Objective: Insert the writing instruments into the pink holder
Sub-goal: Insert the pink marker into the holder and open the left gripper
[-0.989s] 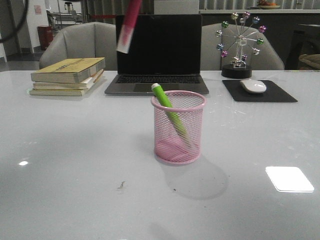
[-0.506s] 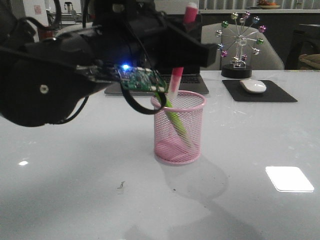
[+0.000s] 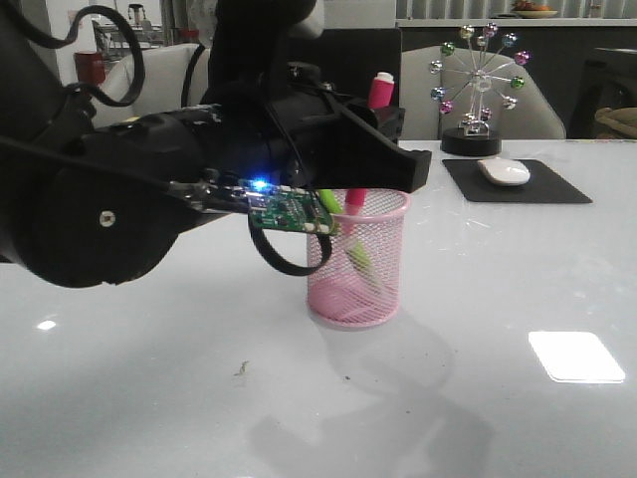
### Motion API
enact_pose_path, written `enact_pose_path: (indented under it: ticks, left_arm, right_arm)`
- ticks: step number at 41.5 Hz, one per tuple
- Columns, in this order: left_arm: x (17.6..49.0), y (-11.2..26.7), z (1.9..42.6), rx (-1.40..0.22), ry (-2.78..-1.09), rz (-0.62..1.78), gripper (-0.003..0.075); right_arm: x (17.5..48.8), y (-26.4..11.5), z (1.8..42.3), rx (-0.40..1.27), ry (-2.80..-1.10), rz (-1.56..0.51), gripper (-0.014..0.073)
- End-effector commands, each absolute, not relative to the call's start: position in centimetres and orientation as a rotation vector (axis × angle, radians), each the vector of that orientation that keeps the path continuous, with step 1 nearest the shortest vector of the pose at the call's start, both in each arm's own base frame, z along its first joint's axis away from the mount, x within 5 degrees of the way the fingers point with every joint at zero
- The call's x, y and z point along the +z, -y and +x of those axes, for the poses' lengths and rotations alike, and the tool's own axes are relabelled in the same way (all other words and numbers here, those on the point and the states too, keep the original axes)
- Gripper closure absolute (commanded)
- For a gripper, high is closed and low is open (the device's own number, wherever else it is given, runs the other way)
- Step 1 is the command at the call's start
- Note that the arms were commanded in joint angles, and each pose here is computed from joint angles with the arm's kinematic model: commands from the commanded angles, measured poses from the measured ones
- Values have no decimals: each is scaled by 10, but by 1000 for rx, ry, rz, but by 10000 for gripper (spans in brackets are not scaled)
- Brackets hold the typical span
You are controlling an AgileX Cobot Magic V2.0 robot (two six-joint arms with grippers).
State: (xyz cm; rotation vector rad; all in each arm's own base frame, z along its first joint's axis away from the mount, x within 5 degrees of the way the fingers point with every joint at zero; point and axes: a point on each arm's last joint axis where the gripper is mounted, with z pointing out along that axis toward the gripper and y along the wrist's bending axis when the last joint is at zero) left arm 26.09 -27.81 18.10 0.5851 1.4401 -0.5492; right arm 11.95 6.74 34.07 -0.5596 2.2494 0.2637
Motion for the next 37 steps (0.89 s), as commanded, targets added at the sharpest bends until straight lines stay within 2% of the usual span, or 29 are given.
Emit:
enact_pose_path:
  ticks: [1, 4, 12, 20, 28, 37]
  left_arm:
    - [215, 280, 259, -598, -1295, 511, 327]
    - [215, 280, 259, -598, -1295, 511, 298]
    - [228, 278, 256, -599, -1337, 530, 298]
    - [264, 264, 240, -577, -1545, 655, 298]
    - [309, 230, 206, -565, -1772, 787, 298]
    - [349, 182, 156, -566, -1881, 883, 299]
  right_arm:
    - [354, -67, 121, 271, -2157, -544, 89]
    - [354, -67, 121, 271, -2157, -544, 89]
    - [354, -67, 121, 271, -2157, -544, 89]
    - [354, -67, 121, 271, -2157, -544, 89]
    - [354, -67, 121, 271, -2157, -544, 89]
    - [354, -67, 121, 271, -2157, -544, 89]
